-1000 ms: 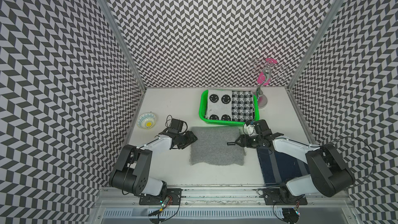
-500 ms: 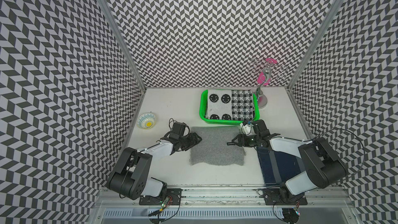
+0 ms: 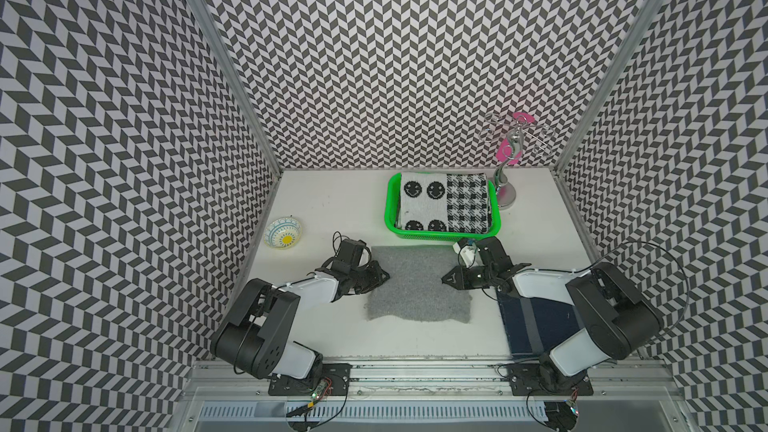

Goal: Put the folded scarf in the basket
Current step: Pick up the scarf at the center of the board.

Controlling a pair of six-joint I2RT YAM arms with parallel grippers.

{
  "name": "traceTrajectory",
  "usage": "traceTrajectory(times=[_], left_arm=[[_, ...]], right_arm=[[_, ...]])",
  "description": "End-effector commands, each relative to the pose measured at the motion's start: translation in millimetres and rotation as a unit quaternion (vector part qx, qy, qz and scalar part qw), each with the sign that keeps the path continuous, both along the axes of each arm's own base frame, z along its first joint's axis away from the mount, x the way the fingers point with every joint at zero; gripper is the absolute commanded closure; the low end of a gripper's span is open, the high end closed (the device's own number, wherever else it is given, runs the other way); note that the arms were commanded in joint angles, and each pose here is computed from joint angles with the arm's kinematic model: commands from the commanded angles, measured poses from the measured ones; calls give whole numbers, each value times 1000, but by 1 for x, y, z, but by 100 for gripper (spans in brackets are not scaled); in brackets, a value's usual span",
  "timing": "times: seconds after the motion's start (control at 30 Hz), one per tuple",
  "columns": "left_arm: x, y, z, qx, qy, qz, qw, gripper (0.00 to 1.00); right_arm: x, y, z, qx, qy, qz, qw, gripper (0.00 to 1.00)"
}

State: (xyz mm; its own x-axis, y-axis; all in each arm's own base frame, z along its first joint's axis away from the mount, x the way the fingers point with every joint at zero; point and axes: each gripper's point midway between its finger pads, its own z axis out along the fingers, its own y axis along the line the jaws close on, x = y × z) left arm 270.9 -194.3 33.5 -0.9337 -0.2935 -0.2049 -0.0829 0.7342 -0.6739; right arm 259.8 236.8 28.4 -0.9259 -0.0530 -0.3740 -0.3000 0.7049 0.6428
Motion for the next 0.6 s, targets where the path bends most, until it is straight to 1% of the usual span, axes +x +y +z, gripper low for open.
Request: traceTrajectory(times=[0.0, 0.03, 0.07, 0.33, 0.47, 0.57], left_arm=[[4, -7, 11, 0, -23, -22, 999, 100], [6, -8, 15, 2, -29, -25, 999, 100], [9, -10, 19, 3, -34, -26, 999, 100], [22, -18, 55, 0, -69, -37, 997, 100], [26, -29, 82, 7, -91, -53, 994, 100], [26, -38, 101, 1, -102, -61, 993, 100]], right_arm=[[-5, 2, -4, 0, 4, 0, 1000, 95], [-3, 3, 0, 3, -2, 3, 1000, 99], [0, 4, 4, 2, -8, 2, 1000, 100], [3, 4, 43, 15, -50, 3, 999, 100], [5, 4, 69, 19, -72, 5, 997, 100], [5, 3, 89, 21, -87, 6, 996, 100]])
